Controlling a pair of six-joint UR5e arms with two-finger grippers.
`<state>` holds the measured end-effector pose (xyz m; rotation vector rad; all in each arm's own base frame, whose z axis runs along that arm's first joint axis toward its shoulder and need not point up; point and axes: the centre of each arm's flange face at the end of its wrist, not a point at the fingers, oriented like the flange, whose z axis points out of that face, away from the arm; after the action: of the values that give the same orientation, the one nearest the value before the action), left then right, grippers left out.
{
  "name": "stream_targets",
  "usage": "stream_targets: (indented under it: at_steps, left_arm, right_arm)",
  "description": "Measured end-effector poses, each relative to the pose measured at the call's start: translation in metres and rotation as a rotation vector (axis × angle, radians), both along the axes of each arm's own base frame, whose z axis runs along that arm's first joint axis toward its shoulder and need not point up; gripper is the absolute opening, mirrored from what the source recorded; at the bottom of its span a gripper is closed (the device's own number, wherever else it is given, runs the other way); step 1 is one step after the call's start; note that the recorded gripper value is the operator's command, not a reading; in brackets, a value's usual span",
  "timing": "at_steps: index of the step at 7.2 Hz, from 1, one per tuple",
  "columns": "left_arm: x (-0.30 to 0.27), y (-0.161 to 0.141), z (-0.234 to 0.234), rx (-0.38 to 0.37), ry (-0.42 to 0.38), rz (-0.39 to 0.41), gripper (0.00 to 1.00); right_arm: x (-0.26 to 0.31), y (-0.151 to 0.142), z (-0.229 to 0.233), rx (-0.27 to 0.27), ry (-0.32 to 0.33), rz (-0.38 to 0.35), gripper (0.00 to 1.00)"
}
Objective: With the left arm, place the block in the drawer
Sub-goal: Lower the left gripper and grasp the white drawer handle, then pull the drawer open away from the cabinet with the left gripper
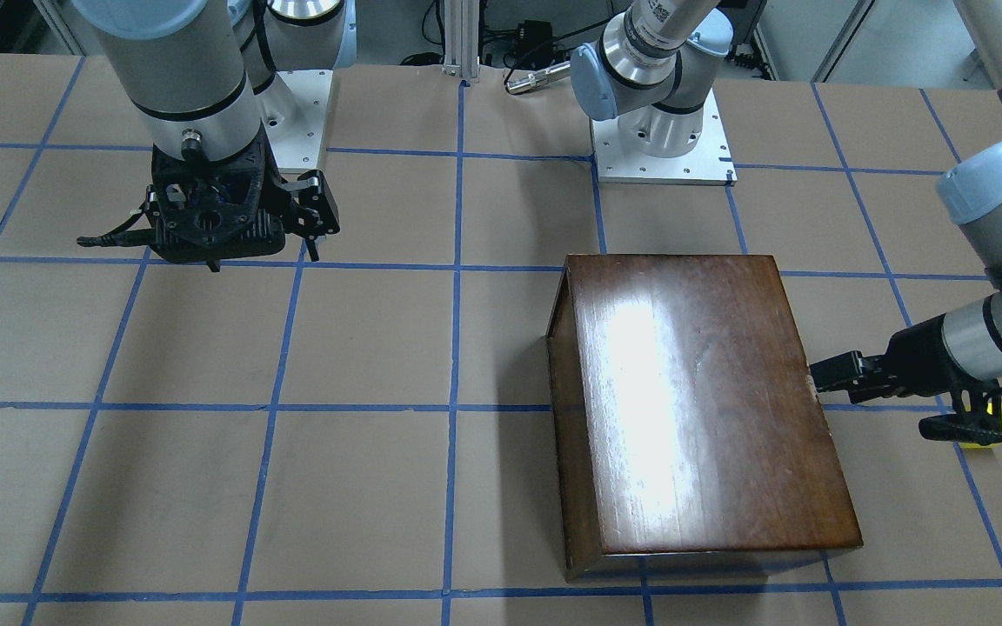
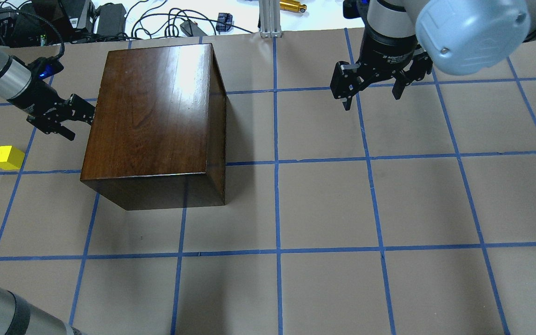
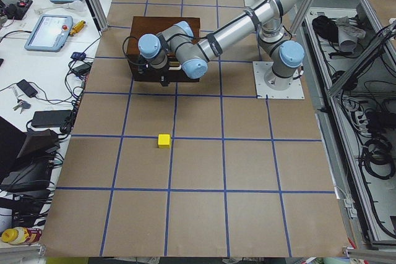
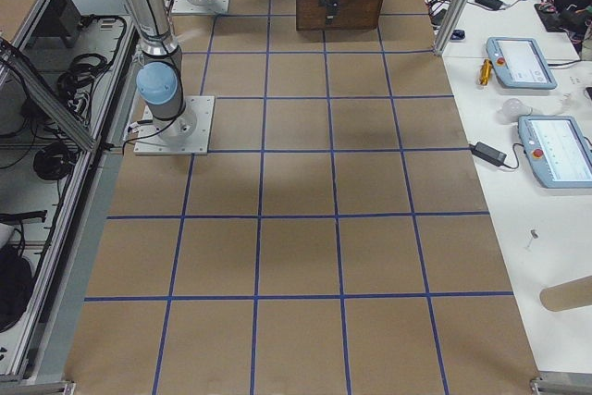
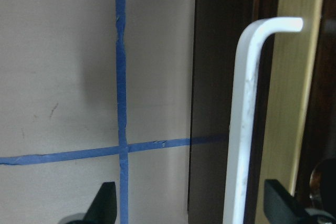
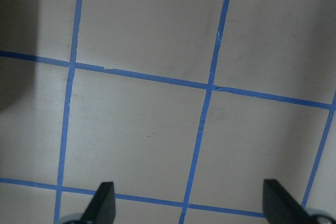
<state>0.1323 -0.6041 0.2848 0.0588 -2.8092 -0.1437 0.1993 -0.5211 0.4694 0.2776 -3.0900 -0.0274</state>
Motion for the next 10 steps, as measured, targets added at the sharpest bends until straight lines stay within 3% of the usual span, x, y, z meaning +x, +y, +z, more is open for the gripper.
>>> stream_targets:
  at_steps: [3,10]
  left_arm:
    - [0.012,0.000,-0.009,0.004,0.003,0.005,1.00]
    - [0.104,0.025,-0.015,-0.021,0.006,0.057,1.00]
  right_arm:
    - [0.000,0.000,0.000,0.000,0.000,0.000,1.00]
    - [0.000,0.000,0.000,0.000,0.000,0.000,1.00]
